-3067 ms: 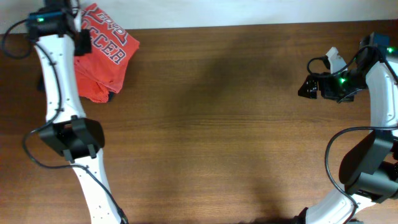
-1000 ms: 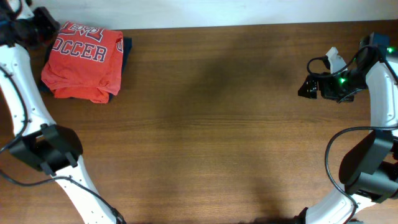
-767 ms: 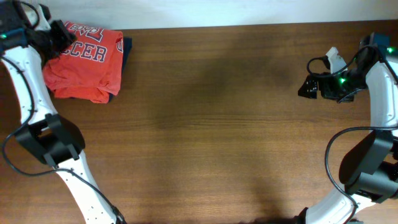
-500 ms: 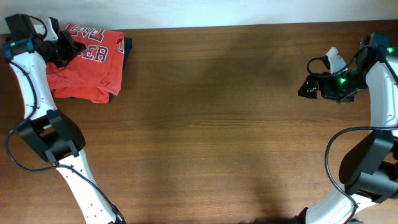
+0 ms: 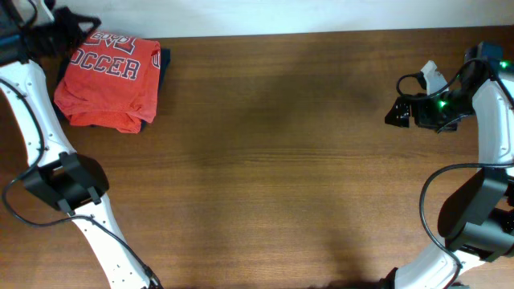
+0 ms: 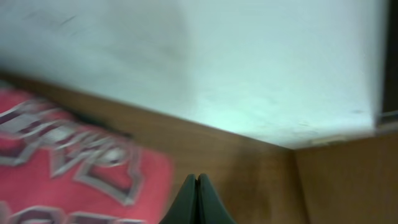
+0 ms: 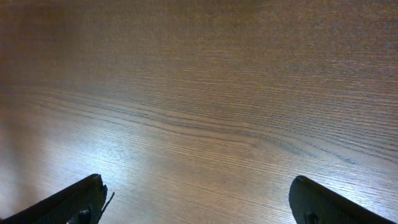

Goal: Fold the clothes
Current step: 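Release the shirt on the stack and press it flat with the left gripper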

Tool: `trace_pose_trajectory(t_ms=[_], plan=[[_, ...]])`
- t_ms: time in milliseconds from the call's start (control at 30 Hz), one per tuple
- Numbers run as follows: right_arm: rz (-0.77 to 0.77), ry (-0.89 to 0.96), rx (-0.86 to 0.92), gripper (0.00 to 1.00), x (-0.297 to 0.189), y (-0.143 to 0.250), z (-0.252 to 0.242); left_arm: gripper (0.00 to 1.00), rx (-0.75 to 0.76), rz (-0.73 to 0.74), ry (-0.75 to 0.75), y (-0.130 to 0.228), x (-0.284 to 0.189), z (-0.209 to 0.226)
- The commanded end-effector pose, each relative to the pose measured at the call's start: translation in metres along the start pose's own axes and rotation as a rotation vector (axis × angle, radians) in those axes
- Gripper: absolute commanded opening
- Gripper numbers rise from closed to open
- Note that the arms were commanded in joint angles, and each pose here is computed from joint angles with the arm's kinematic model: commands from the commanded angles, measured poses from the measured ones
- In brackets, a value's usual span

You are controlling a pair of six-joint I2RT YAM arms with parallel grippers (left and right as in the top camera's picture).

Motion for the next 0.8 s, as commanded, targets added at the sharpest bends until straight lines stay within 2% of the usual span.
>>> trace_pose_trajectory(t_ms=[0,100,267,367,500,567,600,767], plan=[[-0.013,0.011,-0.013,0.99,-0.004,-0.002,0.0,0.11,0.082,-0.035,0.054,-0.019,-0.012,-0.062],[-0.014,0.011,-0.013,0.98,-0.004,-0.002,0.0,0.24,0.076,-0.022,0.043,-0.015,0.001,-0.07],[-0.014,0.011,-0.013,0.99,-0.004,-0.002,0.0,0.56,0.058,-0.001,0.016,-0.008,0.023,-0.084],[-0.013,0.011,-0.013,0.99,-0.004,-0.002,0.0,0.67,0.071,0.014,-0.031,-0.001,0.041,-0.095],[-0.014,0.011,-0.013,0.99,-0.004,-0.002,0.0,0.75,0.082,0.036,-0.163,0.012,0.063,-0.103],[-0.014,0.011,-0.013,0.99,-0.004,-0.002,0.0,0.94,0.09,0.04,-0.214,0.016,0.07,-0.105],[-0.014,0.011,-0.013,0.99,-0.004,-0.002,0.0,0.99,0.094,0.042,-0.233,0.018,0.073,-0.106],[-0.014,0.011,-0.013,0.99,-0.004,-0.002,0.0,0.99,0.102,0.06,-0.266,0.025,0.082,-0.114]])
Point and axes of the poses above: each gripper's point midway between its finger pads, its own x axis out along the fingers, its own z axis along the line the jaws close on, y = z × x, the point moved 5 cm from there along -x, back along the fingers, and after that the axes turned 13 degrees about x, right-handed, at the moved point
